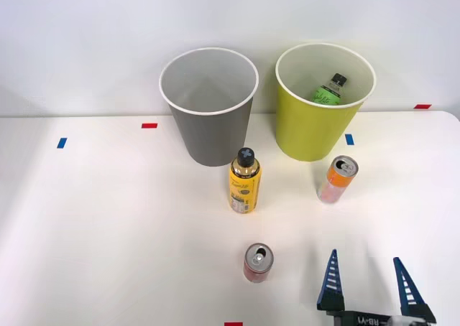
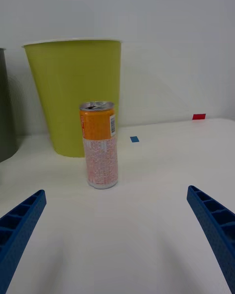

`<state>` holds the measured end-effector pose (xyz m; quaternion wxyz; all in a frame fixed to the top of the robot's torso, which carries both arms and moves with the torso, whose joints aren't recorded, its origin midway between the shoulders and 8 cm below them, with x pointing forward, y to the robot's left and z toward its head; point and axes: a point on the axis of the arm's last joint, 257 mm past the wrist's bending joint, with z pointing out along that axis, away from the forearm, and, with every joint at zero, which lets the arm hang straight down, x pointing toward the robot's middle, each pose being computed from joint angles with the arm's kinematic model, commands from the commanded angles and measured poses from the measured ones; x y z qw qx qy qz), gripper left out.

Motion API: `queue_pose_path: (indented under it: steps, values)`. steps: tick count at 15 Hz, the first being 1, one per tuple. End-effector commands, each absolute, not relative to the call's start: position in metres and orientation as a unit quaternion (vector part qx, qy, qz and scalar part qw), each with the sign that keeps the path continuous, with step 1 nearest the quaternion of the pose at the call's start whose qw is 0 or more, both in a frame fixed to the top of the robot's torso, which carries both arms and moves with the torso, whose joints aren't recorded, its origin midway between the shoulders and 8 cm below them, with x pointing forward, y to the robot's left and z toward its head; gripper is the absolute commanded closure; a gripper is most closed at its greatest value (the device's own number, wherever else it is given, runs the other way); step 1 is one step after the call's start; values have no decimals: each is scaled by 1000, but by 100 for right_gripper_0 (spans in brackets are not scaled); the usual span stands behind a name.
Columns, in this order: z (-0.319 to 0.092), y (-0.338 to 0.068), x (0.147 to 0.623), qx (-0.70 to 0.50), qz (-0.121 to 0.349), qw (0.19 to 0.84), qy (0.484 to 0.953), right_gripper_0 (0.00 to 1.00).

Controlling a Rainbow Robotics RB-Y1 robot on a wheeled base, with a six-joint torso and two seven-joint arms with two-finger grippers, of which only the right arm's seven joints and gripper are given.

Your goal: Put cans in the gray bin, plastic bottles in the light green bin

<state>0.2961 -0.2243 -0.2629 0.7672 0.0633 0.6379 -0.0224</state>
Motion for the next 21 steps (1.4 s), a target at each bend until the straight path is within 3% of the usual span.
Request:
queue_pose_path:
  steps: [1, 6, 21]
  values:
    - [-259, -225, 318, 52, -15, 769, 637, 0]
    - [-244, -231, 371, 40, -13, 772, 634, 0]
    - [-238, -236, 472, 25, -35, 792, 609, 0]
